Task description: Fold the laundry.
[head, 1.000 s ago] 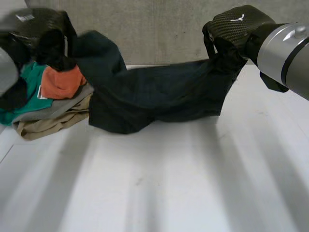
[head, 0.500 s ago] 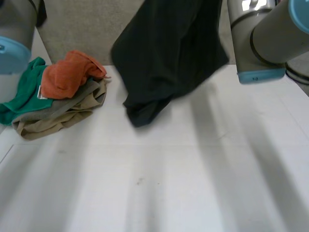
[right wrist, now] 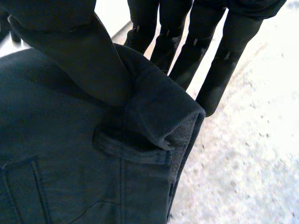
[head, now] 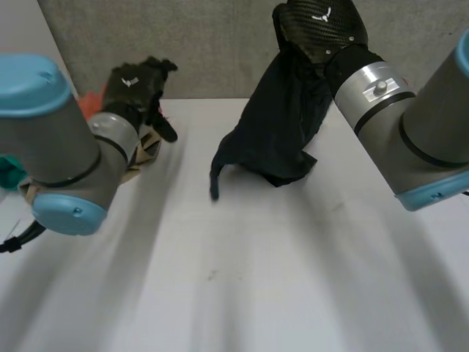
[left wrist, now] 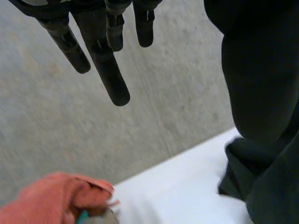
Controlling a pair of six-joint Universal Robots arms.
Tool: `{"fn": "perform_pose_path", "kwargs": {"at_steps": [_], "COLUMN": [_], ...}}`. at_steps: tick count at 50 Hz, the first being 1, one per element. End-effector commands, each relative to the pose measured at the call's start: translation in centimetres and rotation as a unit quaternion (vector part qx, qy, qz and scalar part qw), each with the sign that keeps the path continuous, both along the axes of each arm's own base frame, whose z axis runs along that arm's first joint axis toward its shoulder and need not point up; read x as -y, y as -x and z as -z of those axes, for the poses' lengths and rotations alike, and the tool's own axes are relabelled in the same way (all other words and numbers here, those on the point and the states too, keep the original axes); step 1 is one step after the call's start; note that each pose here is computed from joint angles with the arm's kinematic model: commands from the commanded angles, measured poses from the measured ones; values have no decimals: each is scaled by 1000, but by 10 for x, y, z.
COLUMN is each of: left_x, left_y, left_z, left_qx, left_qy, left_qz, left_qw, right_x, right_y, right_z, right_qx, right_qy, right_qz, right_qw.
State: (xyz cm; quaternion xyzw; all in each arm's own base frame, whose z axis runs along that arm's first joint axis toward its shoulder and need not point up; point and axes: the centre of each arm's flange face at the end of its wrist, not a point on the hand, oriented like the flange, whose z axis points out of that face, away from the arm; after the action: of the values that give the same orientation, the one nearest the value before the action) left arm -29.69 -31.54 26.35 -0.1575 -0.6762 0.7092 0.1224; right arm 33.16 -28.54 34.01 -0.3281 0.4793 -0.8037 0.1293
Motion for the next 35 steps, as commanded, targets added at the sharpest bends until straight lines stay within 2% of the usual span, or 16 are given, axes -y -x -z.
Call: {"fn": "perform_pose_path", "kwargs": {"at_steps": [1,8,12,16,19,23,28,35], "left_x": [5,-20,-34,-26,-12,-17,-40,-75], "left_y": [8,27,27,10,-19,-41,-48,-34], "left_z": [36,74,77,64,47,35,44,72], "left_qx": [22,17,7,-1,-9,-8,6,26], "left_qy": [-66,-191,-241,-224,-204,-205,-247,-306], "left_qz": [21,75,84,36,-30,-53,-23,24], "left_qw": [997,978,967,974,978,977,969,951], "right_x": [-23,-46,-49,-49,-50,-54,-61,-81], "right_y": [5,8,8,7,6,6,5,1], "right_z": [-22,-30,-24,-18,-15,-14,-16,-24], "right_qx": [0,-23,-45,-58,-65,-71,-74,-75], "right_qy": [3,-22,-23,-25,-25,-30,-37,-39], "right_qz": [-10,-7,4,5,7,10,14,4], "right_qw": [1000,999,999,998,998,997,996,996]}}
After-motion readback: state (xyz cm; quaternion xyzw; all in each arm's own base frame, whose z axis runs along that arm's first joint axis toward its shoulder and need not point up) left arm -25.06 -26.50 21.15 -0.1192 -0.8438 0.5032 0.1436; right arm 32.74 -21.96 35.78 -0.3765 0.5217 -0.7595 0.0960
